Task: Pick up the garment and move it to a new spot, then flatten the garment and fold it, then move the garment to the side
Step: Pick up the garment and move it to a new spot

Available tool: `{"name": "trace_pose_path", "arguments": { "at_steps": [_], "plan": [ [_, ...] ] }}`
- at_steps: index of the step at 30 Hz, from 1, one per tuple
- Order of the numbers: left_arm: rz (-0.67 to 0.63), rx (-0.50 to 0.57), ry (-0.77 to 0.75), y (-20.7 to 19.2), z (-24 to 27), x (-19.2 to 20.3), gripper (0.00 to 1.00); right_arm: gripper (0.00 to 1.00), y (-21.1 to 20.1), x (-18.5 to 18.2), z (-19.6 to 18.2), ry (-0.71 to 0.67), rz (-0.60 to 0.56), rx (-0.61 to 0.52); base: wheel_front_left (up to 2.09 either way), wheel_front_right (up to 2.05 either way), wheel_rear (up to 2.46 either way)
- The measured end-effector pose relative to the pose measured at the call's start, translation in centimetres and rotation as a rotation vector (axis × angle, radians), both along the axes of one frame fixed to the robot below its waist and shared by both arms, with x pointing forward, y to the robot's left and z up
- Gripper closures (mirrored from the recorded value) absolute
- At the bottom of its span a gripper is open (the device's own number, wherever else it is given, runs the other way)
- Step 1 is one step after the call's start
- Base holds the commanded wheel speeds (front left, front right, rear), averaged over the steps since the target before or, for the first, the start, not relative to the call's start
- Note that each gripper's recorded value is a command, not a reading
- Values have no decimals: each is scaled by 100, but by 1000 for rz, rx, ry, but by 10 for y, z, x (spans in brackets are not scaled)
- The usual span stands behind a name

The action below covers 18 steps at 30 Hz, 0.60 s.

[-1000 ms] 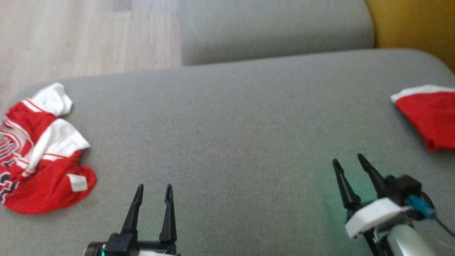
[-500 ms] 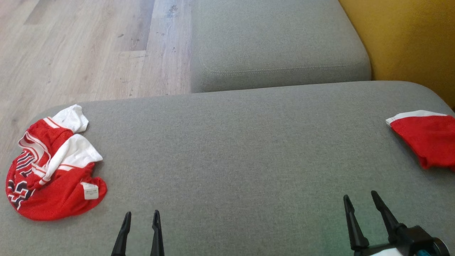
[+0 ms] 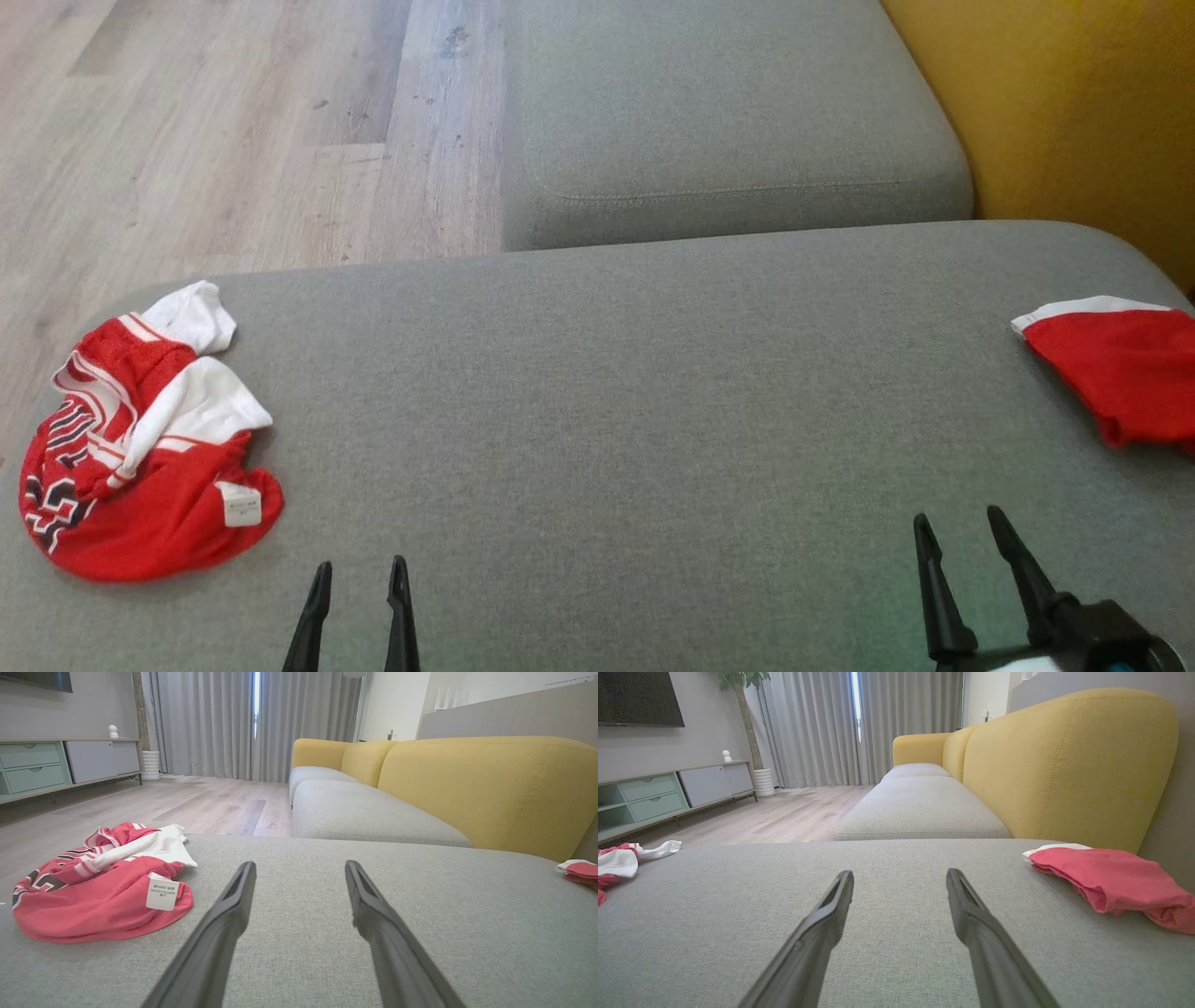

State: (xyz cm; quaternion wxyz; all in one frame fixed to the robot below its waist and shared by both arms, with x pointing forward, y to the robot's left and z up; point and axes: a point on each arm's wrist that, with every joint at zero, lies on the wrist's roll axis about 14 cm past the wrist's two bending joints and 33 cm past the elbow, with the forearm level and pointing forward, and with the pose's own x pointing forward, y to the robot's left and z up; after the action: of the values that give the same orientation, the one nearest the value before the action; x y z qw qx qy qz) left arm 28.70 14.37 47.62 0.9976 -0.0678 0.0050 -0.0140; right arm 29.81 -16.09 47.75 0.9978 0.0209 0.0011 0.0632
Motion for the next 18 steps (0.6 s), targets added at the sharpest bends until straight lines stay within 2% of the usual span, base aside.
{"name": "trace_pose_path", "arguments": {
  "at_steps": [11,18],
  "plan": [
    [2,3,3,2,-2,-4,0,0,3,-1,-1,3,8,2,0,0,0],
    [65,12,8,19,-5,-14,0,0,24,9,0,4,81,-4,0,0,0]
  ]
}}
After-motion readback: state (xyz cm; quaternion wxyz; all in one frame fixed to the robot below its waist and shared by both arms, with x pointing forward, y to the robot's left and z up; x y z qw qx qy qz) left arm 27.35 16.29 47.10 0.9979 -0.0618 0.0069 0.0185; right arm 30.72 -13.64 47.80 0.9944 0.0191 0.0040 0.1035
